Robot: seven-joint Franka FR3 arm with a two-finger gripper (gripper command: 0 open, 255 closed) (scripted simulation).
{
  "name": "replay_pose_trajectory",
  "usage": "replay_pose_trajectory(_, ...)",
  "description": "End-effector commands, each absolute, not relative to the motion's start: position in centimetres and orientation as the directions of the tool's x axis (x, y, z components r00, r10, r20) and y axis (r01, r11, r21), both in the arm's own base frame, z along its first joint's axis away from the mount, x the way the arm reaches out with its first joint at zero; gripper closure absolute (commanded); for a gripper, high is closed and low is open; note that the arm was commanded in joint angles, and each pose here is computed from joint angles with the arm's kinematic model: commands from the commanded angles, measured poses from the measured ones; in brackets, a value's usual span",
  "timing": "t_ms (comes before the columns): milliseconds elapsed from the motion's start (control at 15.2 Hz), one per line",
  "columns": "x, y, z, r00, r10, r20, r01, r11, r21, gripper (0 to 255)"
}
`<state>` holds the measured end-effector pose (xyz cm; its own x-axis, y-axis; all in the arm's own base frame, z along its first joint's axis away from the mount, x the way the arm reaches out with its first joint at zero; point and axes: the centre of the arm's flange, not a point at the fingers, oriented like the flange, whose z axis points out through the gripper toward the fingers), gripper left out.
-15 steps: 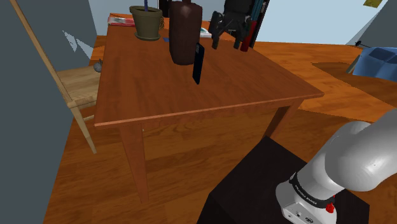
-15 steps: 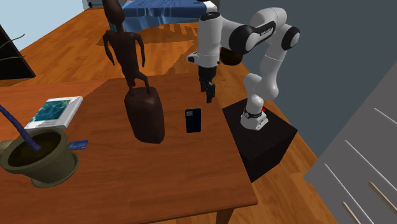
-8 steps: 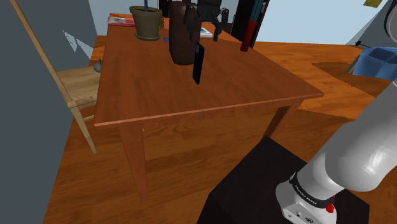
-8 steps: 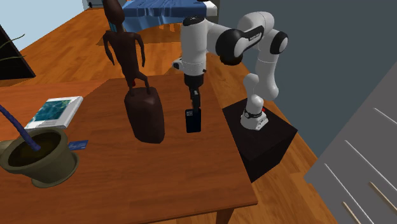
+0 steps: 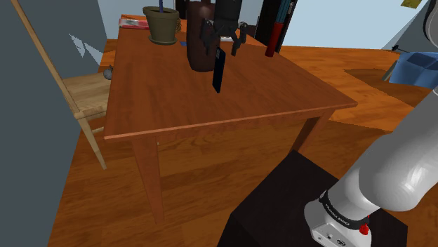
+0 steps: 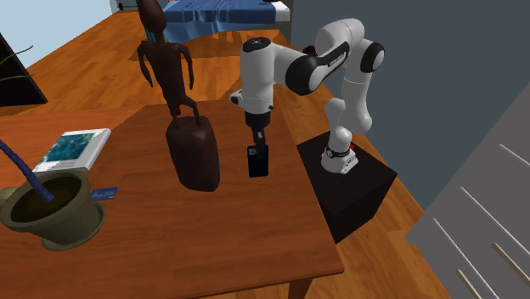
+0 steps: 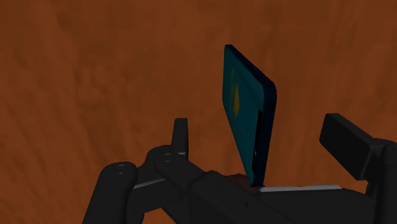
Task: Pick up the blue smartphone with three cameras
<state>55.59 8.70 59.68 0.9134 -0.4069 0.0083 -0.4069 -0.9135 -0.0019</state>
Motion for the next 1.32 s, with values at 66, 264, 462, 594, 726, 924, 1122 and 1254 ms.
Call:
replay_pose_trajectory(66, 55.7, 8.7, 59.4, 0.913, -0.407, 0.009, -0.407, -0.913, -0.002, 255)
replay_pose_trajectory(264, 55.7, 8.8, 59.4, 0.913, -0.407, 0.009, -0.407, -0.913, -0.002, 255)
replay_pose_trajectory(462, 55.7, 8.8, 59.4, 0.913, -0.407, 0.009, -0.407, -0.913, -0.002, 255)
replay_pose_trajectory(594, 55.7, 8.8, 59.4, 0.913, -0.407, 0.009, -0.407, -0.913, -0.002, 255)
replay_pose_trajectory(726, 55.7, 8.7, 59.9, 0.913, -0.407, 0.009, -0.407, -0.913, -0.002, 255)
replay_pose_trajectory(924, 55.7, 8.7, 61.5, 0.913, -0.407, 0.009, -0.407, -0.913, -0.002, 255)
replay_pose_trajectory(1122, 55.7, 8.7, 63.1, 0.913, -0.407, 0.009, -0.407, -0.913, -0.002, 255)
replay_pose_trajectory(1254, 55.7, 8.7, 64.1, 0.913, -0.407, 0.009, -0.407, -0.913, -0.002, 255)
